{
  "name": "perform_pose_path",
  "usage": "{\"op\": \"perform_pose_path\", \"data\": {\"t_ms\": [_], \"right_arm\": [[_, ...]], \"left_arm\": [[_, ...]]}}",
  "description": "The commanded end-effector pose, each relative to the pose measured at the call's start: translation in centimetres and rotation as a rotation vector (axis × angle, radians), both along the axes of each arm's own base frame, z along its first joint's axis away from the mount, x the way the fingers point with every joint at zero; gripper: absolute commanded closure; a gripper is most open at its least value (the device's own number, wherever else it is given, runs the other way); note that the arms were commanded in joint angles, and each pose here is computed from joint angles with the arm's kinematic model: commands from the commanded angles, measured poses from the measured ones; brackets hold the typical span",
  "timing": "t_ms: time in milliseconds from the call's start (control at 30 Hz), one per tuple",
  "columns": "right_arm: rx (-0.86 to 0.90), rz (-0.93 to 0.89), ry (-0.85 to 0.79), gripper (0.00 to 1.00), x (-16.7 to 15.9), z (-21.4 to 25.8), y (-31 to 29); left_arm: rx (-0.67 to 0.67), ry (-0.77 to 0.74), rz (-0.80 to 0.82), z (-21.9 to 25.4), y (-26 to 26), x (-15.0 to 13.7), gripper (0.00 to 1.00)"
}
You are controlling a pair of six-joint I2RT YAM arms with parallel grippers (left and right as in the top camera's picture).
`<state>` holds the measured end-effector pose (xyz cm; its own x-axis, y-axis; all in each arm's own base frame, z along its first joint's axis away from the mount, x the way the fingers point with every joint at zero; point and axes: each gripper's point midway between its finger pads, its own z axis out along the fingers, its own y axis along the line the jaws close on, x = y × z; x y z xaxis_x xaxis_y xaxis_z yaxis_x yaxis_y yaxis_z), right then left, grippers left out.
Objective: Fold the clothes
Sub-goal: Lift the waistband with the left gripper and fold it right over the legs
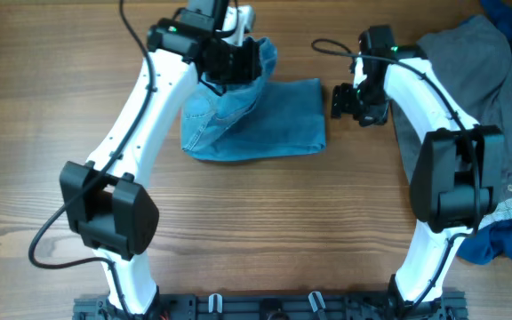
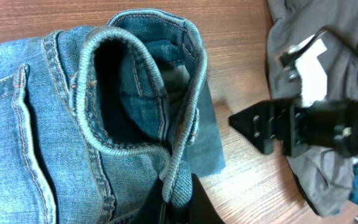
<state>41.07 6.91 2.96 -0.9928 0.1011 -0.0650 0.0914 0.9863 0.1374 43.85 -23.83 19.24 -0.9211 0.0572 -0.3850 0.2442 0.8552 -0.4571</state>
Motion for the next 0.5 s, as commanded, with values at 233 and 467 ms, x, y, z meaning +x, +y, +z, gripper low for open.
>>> {"op": "perform_pose_path", "data": {"t_ms": [233,467], "right_arm": [[0.065,0.015,0.054,0.26,-2.8,-3.4,3.0],[0.065,0.021,0.051,0.26,-2.8,-3.4,3.2]], "left_arm": [[-0.054,0.036,0.112,-0.5,-3.9,0.5,0.96],[-0.092,0.033,0.076,-0.9,-8.1,-0.5,0.96]]}}
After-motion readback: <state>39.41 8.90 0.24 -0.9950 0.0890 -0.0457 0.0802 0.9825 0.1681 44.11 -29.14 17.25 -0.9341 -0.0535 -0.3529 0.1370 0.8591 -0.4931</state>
